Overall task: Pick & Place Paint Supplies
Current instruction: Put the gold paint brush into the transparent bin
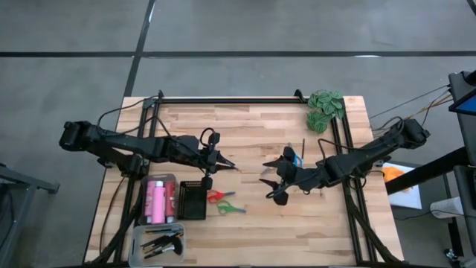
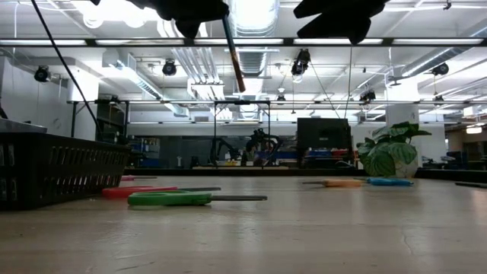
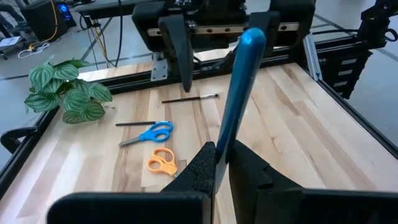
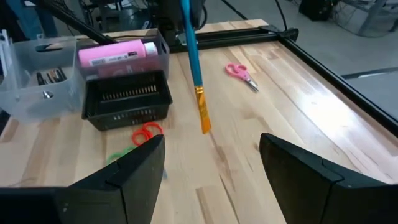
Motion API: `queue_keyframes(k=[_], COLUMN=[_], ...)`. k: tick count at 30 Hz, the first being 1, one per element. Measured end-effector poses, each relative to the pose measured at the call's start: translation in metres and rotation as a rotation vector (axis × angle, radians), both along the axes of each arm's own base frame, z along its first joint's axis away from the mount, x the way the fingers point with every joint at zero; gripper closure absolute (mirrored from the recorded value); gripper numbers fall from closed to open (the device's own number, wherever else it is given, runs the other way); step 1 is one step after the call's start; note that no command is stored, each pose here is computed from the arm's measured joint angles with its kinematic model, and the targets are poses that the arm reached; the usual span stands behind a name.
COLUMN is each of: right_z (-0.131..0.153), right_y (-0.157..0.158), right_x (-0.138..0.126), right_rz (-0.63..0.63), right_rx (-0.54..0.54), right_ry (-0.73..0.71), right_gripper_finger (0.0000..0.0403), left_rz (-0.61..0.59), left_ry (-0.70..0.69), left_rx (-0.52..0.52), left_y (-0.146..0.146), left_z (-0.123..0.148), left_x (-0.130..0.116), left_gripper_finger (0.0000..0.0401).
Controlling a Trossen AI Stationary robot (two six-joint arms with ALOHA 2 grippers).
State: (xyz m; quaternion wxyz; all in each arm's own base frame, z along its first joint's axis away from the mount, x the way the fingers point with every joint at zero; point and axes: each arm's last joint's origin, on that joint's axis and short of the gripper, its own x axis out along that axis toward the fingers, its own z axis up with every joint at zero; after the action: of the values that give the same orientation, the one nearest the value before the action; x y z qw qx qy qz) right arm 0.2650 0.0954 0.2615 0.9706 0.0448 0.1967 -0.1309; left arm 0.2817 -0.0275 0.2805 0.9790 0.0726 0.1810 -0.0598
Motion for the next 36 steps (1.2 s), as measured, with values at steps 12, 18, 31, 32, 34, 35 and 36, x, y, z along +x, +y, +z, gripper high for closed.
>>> queue_keyframes(k=[12, 18, 31, 32, 34, 35, 36], right_z=[-0.007, -0.007, -0.007, -0.007, -0.007, -0.007, -0.007], right_y=[0.001, 0.001, 0.001, 0.001, 0.001, 0.001, 0.001], right_x=[0.003, 0.003, 0.003, 0.003, 0.003, 0.003, 0.003], right_rz=[0.002, 0.002, 0.002, 0.002, 0.002, 0.002, 0.002], right_rx=[-0.015, -0.015, -0.014, -0.014, -0.014, -0.014, -0.015], right_ry=[0.029, 0.029, 0.029, 0.029, 0.029, 0.029, 0.029], right_gripper_finger=[0.0142, 0.0142, 0.0142, 0.0142, 0.0142, 0.0142, 0.0142], left_rz=[0.030, 0.186, 0.558, 0.575, 0.632, 0.666, 0.688], left_ry=[0.029, 0.226, 0.736, 0.780, 0.873, 0.907, 0.934], left_rx=[-0.010, -0.157, -0.557, -0.583, -0.641, -0.672, -0.700], left_y=[0.001, -0.001, -0.030, -0.034, -0.043, -0.049, -0.055], left_z=[0.000, 0.019, 0.063, 0.064, 0.061, 0.060, 0.058], left_x=[-0.001, -0.007, -0.060, -0.065, -0.074, -0.078, -0.082], left_gripper_finger=[0.0378, 0.0378, 0.0378, 0.0378, 0.0378, 0.0378, 0.0378])
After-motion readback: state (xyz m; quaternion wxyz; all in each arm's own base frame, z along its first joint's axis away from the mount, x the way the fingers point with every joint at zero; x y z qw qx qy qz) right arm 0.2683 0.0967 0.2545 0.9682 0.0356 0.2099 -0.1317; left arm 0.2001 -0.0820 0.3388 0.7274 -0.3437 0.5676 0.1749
